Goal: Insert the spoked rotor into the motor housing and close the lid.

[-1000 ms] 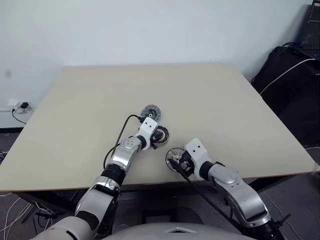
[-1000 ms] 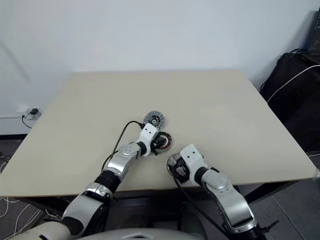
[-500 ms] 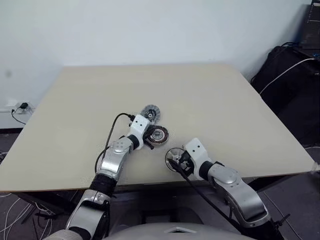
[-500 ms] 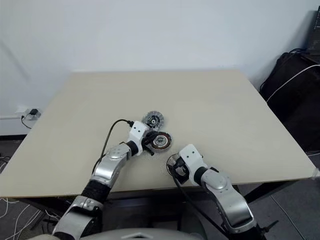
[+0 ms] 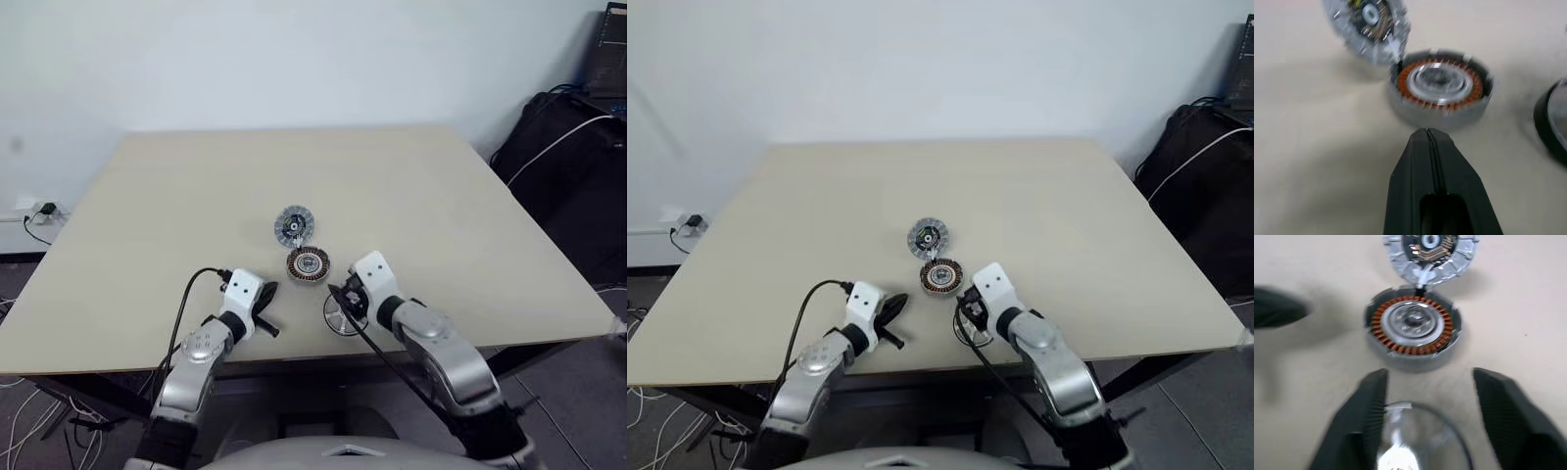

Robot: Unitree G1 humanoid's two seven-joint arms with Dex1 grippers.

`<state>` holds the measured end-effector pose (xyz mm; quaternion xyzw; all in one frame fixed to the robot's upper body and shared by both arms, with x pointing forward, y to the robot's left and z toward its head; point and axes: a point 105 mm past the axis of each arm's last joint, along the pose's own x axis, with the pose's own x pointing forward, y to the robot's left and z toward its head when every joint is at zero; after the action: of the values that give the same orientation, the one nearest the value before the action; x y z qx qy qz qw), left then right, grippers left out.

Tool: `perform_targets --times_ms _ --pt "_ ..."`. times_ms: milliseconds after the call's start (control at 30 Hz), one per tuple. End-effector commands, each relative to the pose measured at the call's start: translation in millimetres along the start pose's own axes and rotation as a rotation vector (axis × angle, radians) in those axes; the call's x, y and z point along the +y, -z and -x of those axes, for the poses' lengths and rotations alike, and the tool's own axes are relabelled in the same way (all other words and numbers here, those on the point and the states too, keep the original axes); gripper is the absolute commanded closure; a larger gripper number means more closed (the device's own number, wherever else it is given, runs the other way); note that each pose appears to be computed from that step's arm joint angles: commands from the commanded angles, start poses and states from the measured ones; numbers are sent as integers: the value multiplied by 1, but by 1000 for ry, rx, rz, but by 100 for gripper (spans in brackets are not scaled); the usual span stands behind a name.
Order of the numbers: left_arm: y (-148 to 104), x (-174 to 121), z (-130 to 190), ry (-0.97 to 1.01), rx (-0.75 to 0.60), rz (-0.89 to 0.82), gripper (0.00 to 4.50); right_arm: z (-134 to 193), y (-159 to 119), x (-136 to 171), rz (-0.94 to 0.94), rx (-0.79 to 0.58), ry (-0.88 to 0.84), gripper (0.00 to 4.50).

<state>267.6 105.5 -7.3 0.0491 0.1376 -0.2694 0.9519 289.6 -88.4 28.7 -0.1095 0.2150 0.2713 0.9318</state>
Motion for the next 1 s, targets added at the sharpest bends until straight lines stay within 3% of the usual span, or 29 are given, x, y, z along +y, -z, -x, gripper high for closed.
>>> perform_targets --times_ms 33,200,533,1000 --pt "-18 -4 3 -13 -88 -53 450 -15 -11 -8 31 3 38 295" --pt "-13 -11 8 -13 -82 -65 450 -48 -27 -11 81 26 37 447" --pt "-14 -17 7 -7 -100 -36 450 -87 -54 -2 177 43 -36 447" --pt "-11 -18 4 -20 -91 -16 450 -105 -54 21 232 88 -134 447"
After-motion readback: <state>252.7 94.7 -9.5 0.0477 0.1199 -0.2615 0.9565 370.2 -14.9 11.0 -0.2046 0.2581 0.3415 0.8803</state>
